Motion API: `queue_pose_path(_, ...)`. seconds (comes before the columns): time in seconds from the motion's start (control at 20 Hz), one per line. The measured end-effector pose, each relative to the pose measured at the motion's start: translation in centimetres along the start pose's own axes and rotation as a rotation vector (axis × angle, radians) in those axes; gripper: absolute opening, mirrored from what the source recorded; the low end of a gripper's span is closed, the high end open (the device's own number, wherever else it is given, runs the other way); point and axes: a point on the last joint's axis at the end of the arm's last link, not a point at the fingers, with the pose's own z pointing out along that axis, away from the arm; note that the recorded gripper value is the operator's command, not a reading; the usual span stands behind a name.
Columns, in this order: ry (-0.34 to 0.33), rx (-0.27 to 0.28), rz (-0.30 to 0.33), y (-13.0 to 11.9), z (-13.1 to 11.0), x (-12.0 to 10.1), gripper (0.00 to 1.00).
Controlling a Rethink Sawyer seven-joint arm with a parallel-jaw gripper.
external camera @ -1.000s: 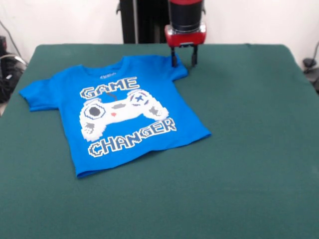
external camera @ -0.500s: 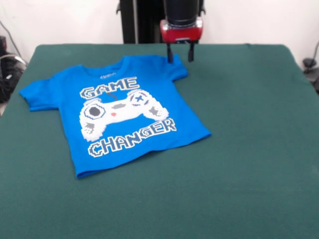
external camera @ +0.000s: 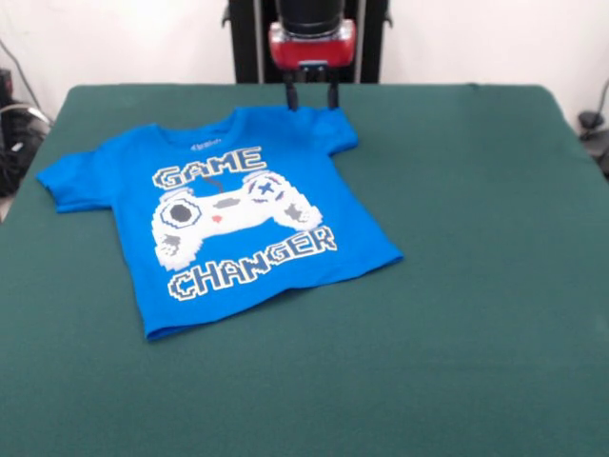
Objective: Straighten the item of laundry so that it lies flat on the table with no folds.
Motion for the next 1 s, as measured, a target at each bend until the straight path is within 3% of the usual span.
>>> queue_pose_path(0.3, -0.047, 0.017, 0.039, -2.6, -0.7, -2.1, 1.00)
queue_pose_path(0.6, -0.125, 0.048, 0.080, -6.1, -1.9, -5.6, 1.00)
queue_pose_path(1.0, -0.192, 0.080, 0.089, -8.7, -3.4, -9.4, 1.00)
